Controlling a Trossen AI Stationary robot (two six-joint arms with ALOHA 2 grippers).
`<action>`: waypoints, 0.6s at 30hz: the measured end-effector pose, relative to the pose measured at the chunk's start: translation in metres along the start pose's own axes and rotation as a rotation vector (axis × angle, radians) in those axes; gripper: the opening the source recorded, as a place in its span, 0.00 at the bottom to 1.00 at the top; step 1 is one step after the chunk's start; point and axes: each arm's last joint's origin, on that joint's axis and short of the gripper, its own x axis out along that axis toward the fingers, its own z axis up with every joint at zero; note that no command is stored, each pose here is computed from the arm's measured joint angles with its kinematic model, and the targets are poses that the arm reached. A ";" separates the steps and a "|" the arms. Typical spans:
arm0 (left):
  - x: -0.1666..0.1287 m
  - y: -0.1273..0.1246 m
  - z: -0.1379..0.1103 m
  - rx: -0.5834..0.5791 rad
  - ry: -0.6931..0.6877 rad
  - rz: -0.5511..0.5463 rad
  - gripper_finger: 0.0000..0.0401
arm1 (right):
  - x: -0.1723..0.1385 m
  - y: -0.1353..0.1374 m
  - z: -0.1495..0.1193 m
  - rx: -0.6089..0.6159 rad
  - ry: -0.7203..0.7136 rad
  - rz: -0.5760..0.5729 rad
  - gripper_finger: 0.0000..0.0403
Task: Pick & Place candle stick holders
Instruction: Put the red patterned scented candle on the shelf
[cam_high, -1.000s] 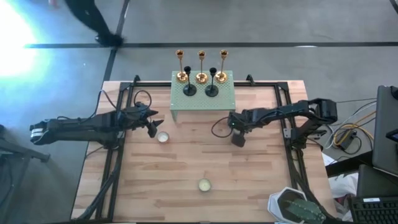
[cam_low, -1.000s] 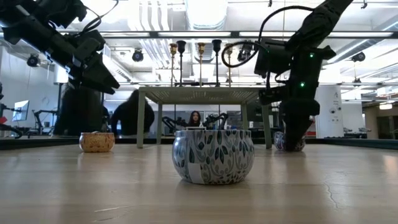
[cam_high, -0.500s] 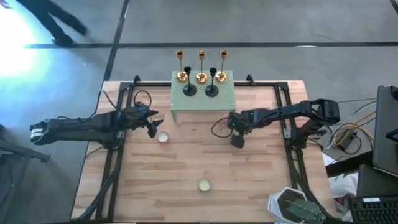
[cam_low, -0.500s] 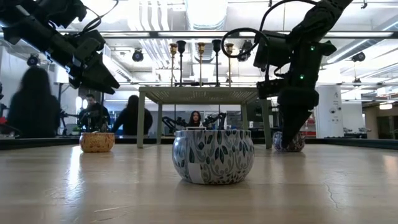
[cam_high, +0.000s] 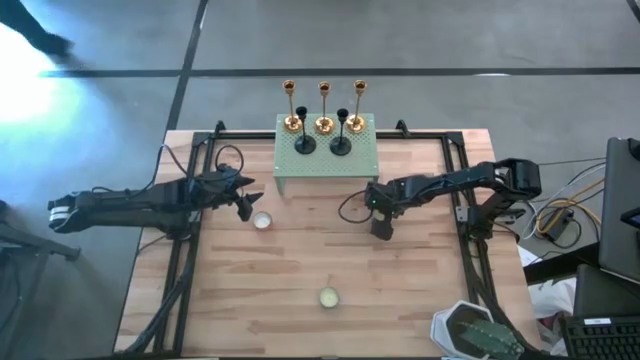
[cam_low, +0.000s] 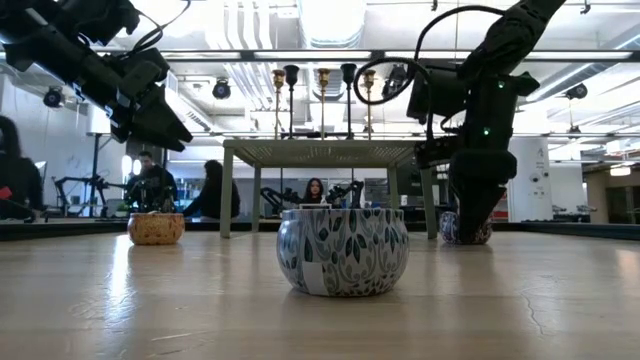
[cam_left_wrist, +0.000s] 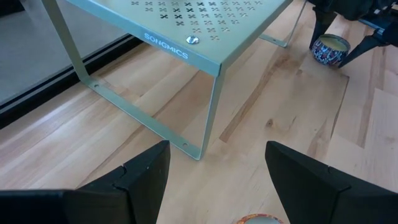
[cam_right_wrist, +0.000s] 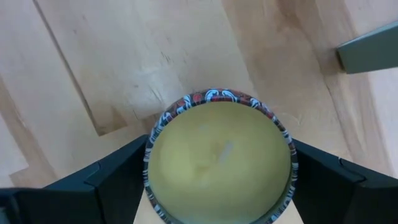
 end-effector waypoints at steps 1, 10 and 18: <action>0.000 0.000 0.000 0.000 0.000 0.000 0.67 | 0.000 0.000 0.000 0.000 0.002 0.000 0.81; 0.000 0.000 0.000 0.000 0.001 0.000 0.67 | 0.001 0.000 0.000 0.011 0.006 -0.004 0.77; 0.000 0.000 0.000 0.000 0.001 0.000 0.67 | 0.000 0.000 -0.001 0.026 0.005 -0.003 0.72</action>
